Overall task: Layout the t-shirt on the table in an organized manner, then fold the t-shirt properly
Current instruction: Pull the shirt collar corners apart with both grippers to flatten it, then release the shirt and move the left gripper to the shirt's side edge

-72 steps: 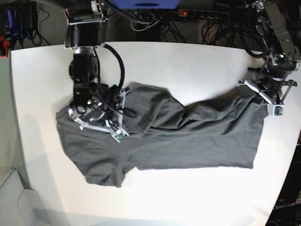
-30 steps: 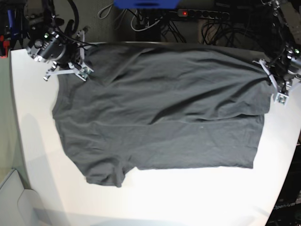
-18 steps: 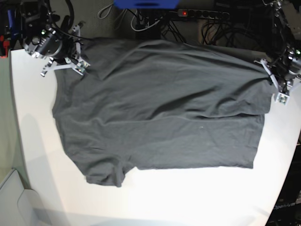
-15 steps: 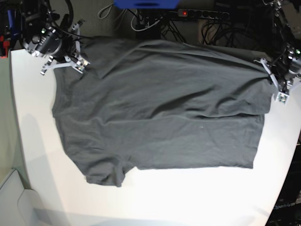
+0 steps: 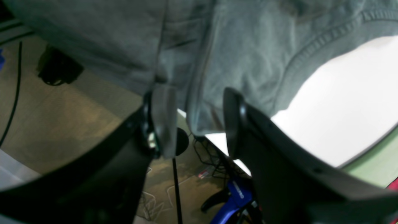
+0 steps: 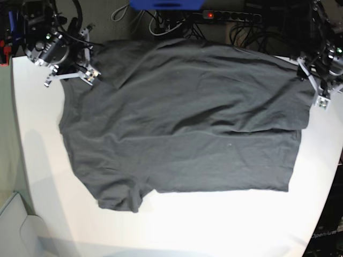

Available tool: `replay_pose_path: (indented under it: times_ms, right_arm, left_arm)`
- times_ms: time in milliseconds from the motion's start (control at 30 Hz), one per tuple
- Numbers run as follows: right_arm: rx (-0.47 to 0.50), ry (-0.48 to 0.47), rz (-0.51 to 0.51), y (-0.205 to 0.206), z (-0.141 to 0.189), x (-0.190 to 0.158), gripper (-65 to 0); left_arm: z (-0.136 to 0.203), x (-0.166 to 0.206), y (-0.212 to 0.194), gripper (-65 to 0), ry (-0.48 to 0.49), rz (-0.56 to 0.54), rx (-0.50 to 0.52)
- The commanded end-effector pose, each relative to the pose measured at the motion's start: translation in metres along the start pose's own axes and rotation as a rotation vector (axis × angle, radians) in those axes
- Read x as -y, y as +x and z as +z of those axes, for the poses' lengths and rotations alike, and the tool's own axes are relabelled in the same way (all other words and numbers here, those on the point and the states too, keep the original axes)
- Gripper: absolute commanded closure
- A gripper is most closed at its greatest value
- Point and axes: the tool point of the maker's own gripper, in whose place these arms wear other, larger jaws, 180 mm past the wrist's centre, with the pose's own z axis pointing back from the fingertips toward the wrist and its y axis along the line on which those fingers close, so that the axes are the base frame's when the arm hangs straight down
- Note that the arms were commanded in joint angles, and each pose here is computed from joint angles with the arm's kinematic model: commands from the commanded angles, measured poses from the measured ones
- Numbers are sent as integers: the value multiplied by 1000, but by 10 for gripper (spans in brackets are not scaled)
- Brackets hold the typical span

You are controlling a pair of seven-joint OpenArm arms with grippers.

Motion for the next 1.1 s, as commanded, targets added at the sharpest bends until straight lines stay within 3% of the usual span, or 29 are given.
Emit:
replay_pose_path:
  times_ms: [0,167,233,367,500,700,800,900,1067]
  right_arm:
    - [20,-28,6,6,4,9,-261]
    - [41,-44,1,14,5,16,-259]
    - [56,-45,-9,20,5,16,-232]
    - [74,-56,-12,27,6,21,-118]
    - [71,-59,-10,27,6,22,-35]
    - [67,-78,-32,23,8,29,-22]
    - [62,-82,-40,21,7,32,-22]
    - [58,-84,-48,23,2,39,-22]
    - [38,-69,-59,18,-5,39,-22]
  left_arm:
    - [11,-19,20,-373,60,3,65]
    - [18,-34,89,-371,89,127,258]
    - [7,-27,107,-368,60,149,280]
    - [-29,-2,144,-255,8,108,259]
    - [-51,29,158,-137,13,2,265]
    - [-76,45,150,-111,10,-40,285]
    - [-89,27,150,0,98,51,249]
    - [-92,18,152,-3,157,147,264]
    - [-94,17,157,-2,163,160,289]
